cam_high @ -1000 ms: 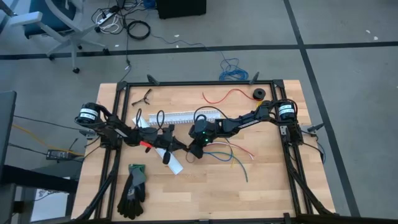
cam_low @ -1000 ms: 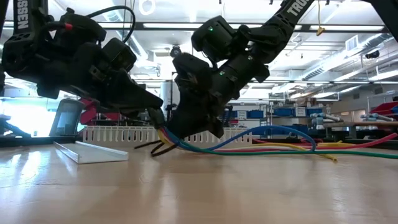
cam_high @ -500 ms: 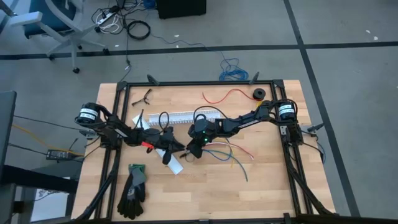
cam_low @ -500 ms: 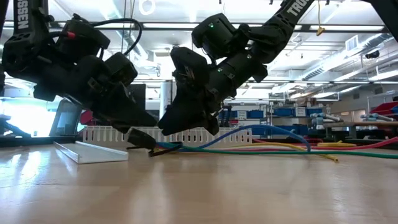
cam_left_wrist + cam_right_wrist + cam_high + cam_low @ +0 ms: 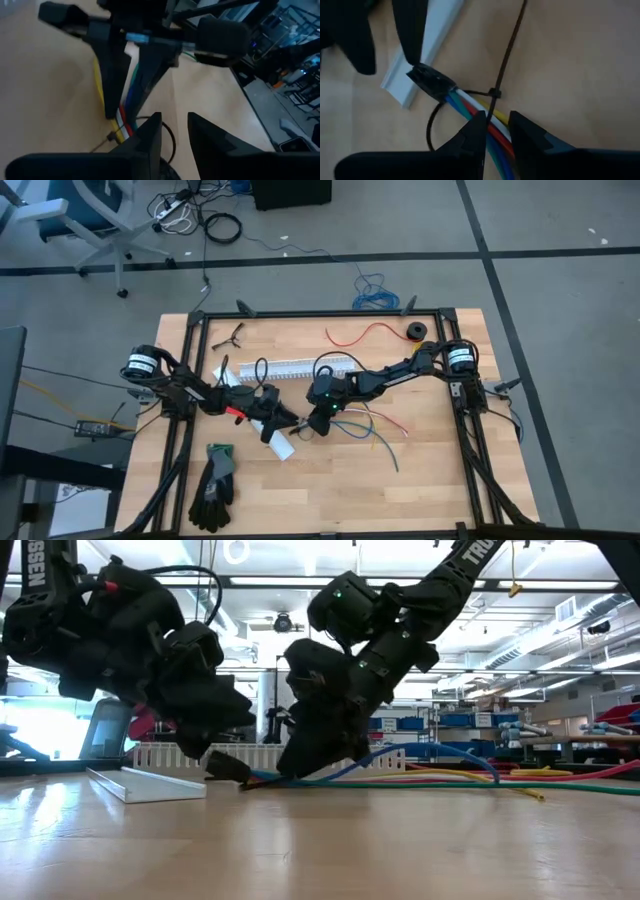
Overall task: Ziptie cables
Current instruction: Wrap the cables with the black zip tie
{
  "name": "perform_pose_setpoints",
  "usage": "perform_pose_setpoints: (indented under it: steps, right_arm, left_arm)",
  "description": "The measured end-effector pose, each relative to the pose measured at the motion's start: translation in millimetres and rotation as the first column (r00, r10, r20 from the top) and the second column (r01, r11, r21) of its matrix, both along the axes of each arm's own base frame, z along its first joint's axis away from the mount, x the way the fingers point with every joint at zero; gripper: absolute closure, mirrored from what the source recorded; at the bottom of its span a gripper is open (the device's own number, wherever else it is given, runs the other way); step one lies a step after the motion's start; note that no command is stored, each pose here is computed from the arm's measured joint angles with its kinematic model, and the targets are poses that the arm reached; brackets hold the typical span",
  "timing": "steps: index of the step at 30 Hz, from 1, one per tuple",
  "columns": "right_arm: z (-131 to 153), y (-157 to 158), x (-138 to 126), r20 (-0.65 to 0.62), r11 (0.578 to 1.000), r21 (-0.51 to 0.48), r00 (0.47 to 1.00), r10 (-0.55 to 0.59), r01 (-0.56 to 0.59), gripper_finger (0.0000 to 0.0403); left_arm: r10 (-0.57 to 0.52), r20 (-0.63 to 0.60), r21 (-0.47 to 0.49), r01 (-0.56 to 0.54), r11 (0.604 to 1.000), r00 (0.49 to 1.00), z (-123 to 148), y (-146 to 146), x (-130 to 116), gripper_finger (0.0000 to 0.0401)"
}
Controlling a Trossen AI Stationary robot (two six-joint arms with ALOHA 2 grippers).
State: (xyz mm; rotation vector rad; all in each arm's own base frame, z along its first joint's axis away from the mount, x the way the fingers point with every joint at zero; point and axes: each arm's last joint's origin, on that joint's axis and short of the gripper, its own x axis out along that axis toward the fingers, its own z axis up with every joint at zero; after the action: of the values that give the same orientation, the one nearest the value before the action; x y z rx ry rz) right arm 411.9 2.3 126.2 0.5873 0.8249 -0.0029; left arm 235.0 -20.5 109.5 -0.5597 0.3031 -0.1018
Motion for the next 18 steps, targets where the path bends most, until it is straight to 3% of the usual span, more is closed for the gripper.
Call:
perform_pose_setpoints:
  steps: [4,7,12,18]
  right_arm:
    - [7,0,-8,-0.059,0.999,-0.050,0.998,-0.008,0.005,0.0328]
    - [22,6,-18,-0.089,0.987,-0.161,0.996,-0.019,0.005,0.0328]
    - [68,27,-36,-0.031,0.929,-0.369,0.999,-0.040,0.026,0.0328]
    - [83,50,-65,0.018,0.853,-0.509,0.992,-0.127,0.118,0.0328]
  left_arm:
    - [0.006,0.008,-0.016,-0.006,1.000,1.000,1,0,0,0.0297]
    - [0.007,0.014,0.004,-0.007,1.000,1.000,1,0,0,0.0297]
    - [0.046,0.016,0.018,-0.047,0.999,0.999,1,1,0,0.0298]
    - [0.087,-0.013,-0.033,-0.088,0.996,0.996,-1,2,0,0.0298]
